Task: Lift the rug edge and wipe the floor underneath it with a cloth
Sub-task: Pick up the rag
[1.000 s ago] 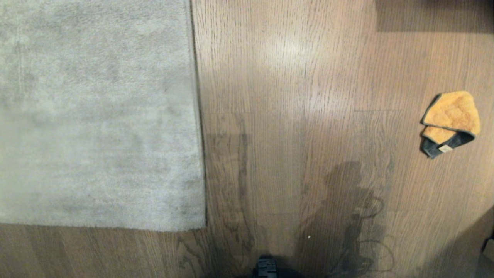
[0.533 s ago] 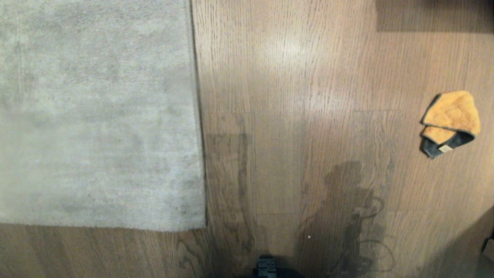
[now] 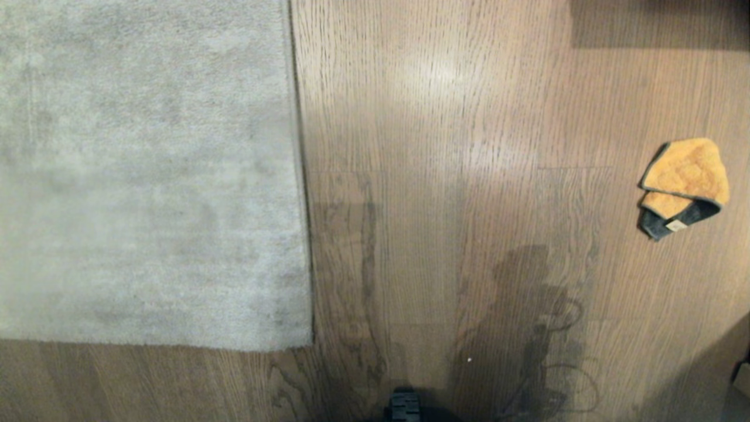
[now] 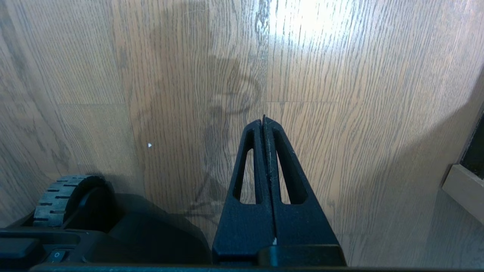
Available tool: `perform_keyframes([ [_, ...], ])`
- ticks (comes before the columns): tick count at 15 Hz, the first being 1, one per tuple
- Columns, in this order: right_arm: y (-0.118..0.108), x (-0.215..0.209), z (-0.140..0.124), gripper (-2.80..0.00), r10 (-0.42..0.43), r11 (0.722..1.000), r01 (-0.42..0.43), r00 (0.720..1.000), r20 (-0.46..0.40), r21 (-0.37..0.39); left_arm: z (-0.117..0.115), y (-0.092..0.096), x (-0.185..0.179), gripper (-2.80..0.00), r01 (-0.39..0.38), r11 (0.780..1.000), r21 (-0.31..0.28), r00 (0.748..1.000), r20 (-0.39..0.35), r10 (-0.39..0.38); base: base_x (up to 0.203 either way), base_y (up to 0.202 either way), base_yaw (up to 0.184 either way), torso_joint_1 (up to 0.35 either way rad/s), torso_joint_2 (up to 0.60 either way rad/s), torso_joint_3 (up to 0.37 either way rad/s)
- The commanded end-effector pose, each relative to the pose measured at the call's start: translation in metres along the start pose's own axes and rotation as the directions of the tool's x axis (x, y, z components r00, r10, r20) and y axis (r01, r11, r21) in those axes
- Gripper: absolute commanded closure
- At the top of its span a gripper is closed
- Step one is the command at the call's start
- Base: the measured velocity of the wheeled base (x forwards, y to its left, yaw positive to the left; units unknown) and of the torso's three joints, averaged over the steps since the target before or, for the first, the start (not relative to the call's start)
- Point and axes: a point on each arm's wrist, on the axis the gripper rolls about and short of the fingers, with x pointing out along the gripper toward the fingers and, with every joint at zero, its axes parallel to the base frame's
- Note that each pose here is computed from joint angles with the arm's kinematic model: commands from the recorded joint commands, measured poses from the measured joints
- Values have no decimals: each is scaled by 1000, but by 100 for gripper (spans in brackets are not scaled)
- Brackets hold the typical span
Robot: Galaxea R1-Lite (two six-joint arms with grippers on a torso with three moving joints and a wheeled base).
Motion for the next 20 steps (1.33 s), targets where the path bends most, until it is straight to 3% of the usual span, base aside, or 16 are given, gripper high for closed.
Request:
perform_keyframes([
  [1,0,0,0,0,1,1000,-1,1000,0,0,0,0,0,0,0,1000,0,1000,1,0,0,0,0,0,0,0],
  [20,0,0,0,0,1,1000,-1,1000,2,-6,0,0,0,0,0,1000,0,1000,1,0,0,0,0,0,0,0],
])
